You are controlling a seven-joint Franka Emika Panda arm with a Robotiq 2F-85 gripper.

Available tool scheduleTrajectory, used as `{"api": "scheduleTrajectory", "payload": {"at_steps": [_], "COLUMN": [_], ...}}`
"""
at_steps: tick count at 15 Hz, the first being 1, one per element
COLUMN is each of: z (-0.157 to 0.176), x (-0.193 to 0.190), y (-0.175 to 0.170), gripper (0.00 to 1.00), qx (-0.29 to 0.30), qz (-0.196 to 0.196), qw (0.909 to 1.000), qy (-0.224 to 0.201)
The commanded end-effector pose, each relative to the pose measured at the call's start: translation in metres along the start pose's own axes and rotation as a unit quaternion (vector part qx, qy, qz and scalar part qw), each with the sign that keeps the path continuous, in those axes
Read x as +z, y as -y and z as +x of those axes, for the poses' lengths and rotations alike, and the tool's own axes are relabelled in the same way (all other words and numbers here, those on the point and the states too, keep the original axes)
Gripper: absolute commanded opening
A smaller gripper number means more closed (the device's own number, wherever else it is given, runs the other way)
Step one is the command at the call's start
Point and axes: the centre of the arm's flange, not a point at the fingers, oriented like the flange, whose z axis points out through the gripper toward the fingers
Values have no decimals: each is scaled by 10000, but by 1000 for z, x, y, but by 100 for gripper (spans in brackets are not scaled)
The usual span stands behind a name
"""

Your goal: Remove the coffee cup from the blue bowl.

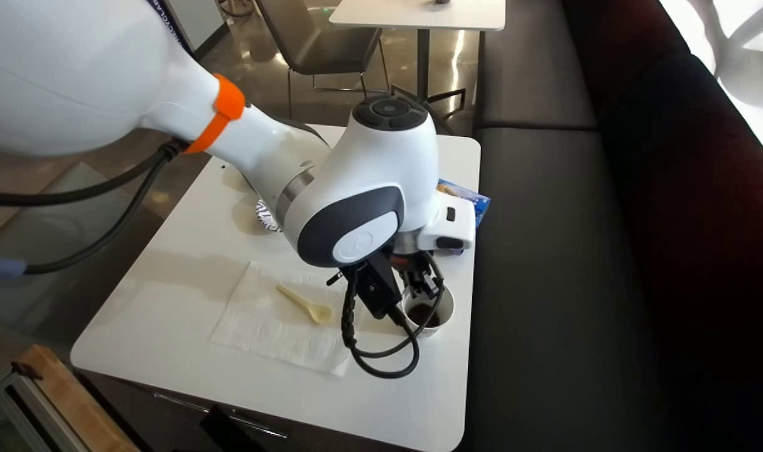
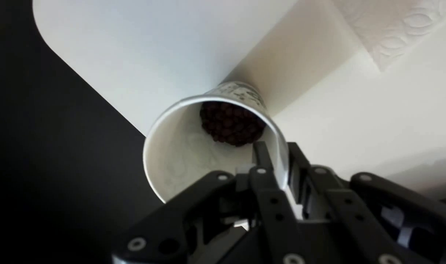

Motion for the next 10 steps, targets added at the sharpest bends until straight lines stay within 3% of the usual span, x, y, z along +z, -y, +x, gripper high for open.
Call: {"api": "scheduleTrajectory", "payload": {"at_steps": [1,7,10], "z": [4,-11,-24], "x": [-3,-59,-94], "y": [7,43,63], "gripper": [51,95,100], "qx": [-132,-261,-411], "qz": [81,118,323], "qw": [9999,9996,9986], "qy": [72,23,58]}}
